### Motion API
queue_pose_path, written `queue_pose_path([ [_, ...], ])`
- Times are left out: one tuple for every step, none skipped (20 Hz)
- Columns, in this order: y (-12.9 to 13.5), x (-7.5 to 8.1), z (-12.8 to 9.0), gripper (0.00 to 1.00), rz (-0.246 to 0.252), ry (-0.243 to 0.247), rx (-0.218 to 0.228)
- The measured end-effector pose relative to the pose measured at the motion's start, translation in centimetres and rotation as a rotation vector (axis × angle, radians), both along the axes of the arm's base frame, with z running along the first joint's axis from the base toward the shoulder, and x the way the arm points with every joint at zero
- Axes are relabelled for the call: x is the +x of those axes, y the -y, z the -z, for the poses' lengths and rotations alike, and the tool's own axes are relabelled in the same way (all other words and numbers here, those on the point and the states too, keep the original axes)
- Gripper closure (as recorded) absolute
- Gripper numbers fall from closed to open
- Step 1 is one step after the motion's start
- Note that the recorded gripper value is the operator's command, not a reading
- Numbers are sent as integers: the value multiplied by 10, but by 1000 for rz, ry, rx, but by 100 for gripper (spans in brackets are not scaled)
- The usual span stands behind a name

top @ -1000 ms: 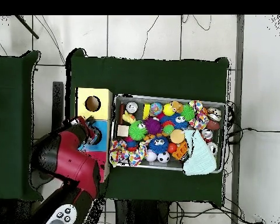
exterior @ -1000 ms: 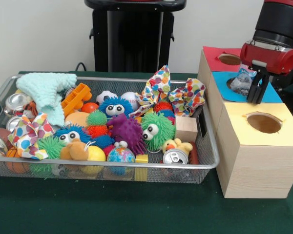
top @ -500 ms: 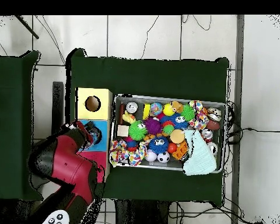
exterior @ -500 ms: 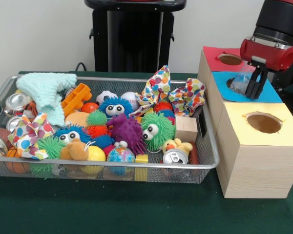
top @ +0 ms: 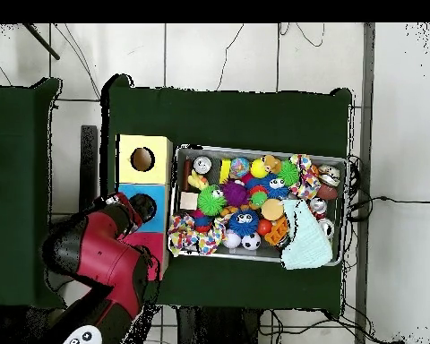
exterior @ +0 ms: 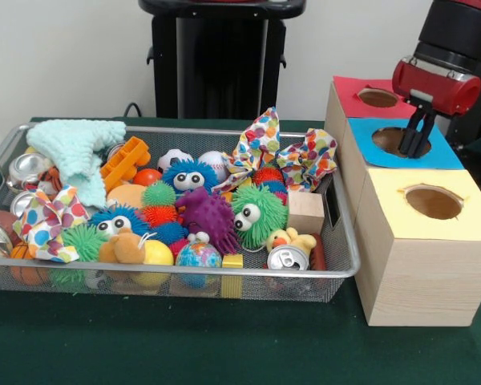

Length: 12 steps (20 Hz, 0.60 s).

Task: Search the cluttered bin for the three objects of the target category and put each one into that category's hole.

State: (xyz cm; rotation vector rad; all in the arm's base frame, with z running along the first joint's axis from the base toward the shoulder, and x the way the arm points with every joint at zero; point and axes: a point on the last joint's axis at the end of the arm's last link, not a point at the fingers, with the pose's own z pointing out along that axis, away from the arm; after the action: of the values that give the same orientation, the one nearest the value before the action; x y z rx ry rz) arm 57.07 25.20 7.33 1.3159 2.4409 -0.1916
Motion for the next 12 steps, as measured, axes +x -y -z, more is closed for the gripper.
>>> queue_pose_path([
  [0,-1,0,100,0,-3,-2],
  [1,-1,0,100,-1,-4,-5],
  [1,-1,-1,100,-1,-4,-6],
  [1,-2,-4,100,-2,-3,-10],
  [1,-2,-5,100,-2,-2,-12],
  [2,-2,-8,100,-2,-2,-14],
  [3,-1,-11,100,0,-1,-15],
  [4,-1,-15,100,2,-1,-16],
  [6,0,-23,100,7,0,-16],
  [7,0,-25,100,8,1,-16],
  [8,1,-27,100,10,1,-16],
  [11,3,-36,100,17,5,-15],
])
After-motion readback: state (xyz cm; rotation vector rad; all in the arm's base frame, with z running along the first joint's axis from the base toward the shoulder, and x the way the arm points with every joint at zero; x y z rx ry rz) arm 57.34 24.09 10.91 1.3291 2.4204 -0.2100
